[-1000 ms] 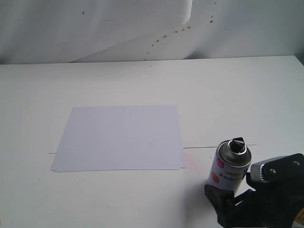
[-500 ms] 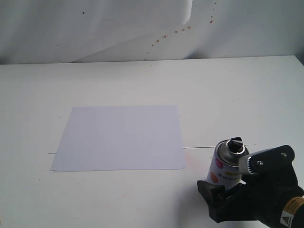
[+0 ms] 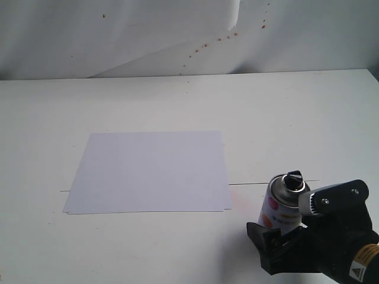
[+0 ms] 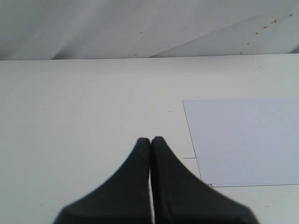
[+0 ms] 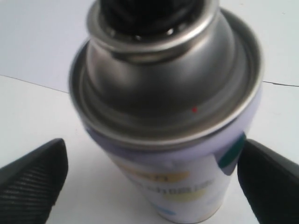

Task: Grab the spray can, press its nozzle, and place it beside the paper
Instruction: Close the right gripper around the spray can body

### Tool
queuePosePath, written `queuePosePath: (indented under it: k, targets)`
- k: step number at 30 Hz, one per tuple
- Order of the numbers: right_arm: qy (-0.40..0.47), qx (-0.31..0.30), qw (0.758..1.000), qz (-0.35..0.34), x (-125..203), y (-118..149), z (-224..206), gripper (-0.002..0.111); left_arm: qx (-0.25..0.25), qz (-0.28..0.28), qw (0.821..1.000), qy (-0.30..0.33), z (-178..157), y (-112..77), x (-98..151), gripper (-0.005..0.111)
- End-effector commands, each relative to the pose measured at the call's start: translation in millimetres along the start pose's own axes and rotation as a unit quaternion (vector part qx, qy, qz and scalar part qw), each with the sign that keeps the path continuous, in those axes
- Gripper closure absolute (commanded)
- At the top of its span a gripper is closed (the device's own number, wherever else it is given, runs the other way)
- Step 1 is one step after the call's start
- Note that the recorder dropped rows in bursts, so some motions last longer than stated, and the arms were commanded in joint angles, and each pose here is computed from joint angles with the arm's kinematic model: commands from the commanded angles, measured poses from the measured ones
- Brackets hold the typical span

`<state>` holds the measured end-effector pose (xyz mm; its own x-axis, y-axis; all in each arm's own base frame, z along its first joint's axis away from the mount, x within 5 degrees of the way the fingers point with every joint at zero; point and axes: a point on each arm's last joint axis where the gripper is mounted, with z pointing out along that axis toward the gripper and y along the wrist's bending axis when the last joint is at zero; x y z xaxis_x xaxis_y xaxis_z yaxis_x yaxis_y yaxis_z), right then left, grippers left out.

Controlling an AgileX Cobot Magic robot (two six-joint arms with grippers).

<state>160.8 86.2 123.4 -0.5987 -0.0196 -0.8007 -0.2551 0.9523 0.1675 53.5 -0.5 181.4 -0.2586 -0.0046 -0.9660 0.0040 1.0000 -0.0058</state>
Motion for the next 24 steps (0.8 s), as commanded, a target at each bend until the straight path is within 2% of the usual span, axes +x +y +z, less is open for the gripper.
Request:
queuePosePath:
  k: [1, 8, 15, 24]
  targets:
    - [-0.006, -0.001, 1.0, -0.003, -2, 1, 0, 0.019, 0.0, 0.001, 1.0, -0.004, 0, 0.1, -1, 0.107]
    - [-0.006, -0.001, 1.0, -0.003, -2, 1, 0, 0.02, 0.0, 0.0, 1.0, -0.004, 0, 0.1, -1, 0.107]
    - [-0.006, -0.001, 1.0, -0.003, -2, 1, 0, 0.038, 0.0, 0.002, 1.0, -0.004, 0, 0.1, -1, 0.107]
    - [0.012, -0.007, 1.0, 0.003, -15, 9, 10, 0.038, 0.0, 0.002, 1.0, -0.004, 0, 0.1, -1, 0.107]
